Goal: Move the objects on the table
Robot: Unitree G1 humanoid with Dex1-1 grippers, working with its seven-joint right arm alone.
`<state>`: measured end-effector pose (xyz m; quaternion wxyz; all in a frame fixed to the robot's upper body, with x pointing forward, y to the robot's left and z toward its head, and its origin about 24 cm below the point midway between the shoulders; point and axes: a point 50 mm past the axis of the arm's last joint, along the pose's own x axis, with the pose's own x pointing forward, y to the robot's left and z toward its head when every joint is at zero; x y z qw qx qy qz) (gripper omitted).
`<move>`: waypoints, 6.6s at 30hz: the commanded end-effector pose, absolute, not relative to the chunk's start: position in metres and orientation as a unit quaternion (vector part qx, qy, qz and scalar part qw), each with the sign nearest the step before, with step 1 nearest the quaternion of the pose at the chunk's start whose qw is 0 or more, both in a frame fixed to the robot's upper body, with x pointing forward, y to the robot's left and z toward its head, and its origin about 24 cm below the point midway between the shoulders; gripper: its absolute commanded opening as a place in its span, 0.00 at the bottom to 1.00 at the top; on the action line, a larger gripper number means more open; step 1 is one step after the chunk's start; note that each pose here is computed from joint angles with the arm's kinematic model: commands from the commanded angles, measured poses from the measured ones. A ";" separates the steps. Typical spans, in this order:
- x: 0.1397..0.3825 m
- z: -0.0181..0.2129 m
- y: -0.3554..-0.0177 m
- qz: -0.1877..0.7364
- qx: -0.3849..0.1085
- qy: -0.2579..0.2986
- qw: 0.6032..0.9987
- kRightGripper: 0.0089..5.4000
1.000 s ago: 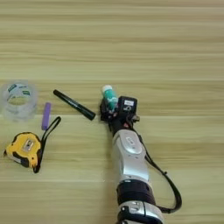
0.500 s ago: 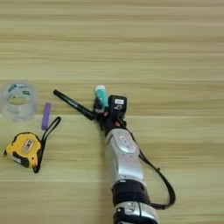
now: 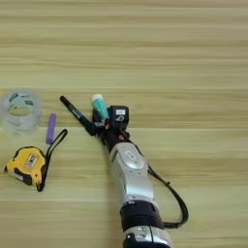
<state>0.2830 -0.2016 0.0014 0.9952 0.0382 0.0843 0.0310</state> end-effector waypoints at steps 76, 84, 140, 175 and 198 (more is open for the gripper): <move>0.202 0.079 -0.149 0.262 0.022 -0.089 0.961 1.00; 0.176 0.067 -0.111 0.353 0.042 -0.056 0.933 1.00; 0.186 0.017 -0.091 0.371 -0.005 0.003 0.929 0.77; 0.248 0.086 -0.199 0.101 -0.036 -0.117 0.987 0.77; 0.271 0.040 -0.268 -0.065 -0.046 0.000 0.997 0.77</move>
